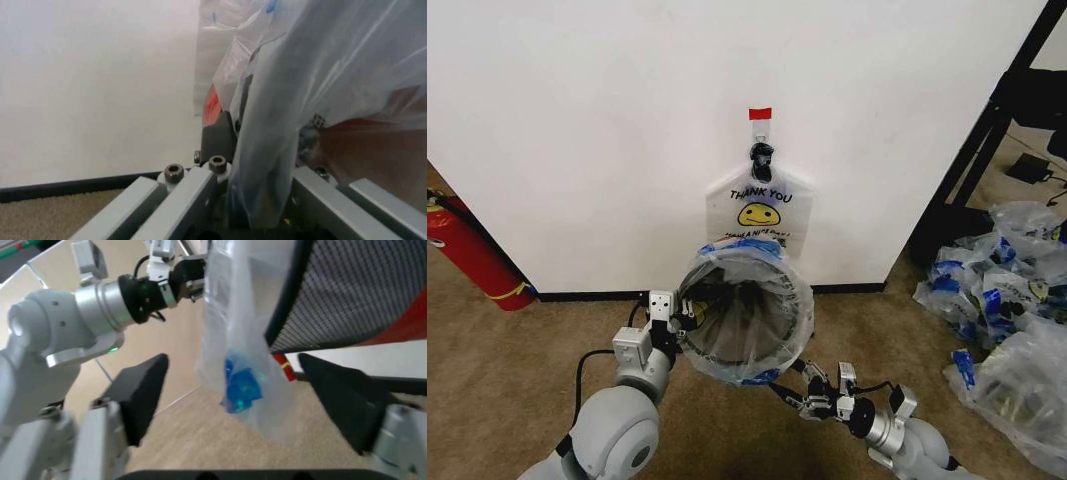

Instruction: Pick up the garbage bag from the wall and place it over the trash bin.

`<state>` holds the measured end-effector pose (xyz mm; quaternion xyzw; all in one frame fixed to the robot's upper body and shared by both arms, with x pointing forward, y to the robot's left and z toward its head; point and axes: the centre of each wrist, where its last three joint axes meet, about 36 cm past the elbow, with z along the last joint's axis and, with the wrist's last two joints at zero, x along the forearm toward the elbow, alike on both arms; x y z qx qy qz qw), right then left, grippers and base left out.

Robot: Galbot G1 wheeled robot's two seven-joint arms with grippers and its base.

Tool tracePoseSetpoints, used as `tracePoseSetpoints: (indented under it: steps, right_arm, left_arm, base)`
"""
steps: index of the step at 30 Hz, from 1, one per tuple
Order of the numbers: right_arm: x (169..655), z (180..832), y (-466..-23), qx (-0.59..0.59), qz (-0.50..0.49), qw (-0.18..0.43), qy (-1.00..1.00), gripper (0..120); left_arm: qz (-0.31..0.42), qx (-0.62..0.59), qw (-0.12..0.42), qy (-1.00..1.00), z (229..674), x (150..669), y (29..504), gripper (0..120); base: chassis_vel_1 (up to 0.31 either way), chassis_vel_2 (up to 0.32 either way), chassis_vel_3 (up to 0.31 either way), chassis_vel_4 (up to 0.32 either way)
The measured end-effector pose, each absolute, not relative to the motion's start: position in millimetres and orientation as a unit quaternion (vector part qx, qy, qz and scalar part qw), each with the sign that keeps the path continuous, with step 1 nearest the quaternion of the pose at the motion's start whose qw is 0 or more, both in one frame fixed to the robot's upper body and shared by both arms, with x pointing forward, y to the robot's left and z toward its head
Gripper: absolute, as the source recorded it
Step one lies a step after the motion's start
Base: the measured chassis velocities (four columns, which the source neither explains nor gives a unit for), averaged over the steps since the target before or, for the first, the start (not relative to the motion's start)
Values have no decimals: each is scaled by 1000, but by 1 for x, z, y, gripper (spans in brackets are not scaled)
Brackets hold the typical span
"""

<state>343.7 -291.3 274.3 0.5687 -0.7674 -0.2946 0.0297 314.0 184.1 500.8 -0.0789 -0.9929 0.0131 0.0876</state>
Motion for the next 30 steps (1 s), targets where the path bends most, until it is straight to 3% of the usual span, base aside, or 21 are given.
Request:
tracePoseSetpoints:
  steps: [3,5,19,30]
  right_arm:
    - [344,275,-293,572,-295,29,-765,58]
    - [344,276,-294,572,-295,29,-765,56]
    - [348,273,-300,570,-288,24,-769,0]
    - [364,257,-329,565,-248,12,-787,0]
  left_arm:
    - [13,-80,87,-993,502,313,184,0]
    - [13,-80,86,-993,502,312,184,0]
    - [18,-86,79,-993,513,303,184,0]
    - [45,-129,94,-986,540,282,184,0]
  base:
    - [0,0,0,0]
    - [0,0,0,0]
    - [0,0,0,0]
    - [0,0,0,0]
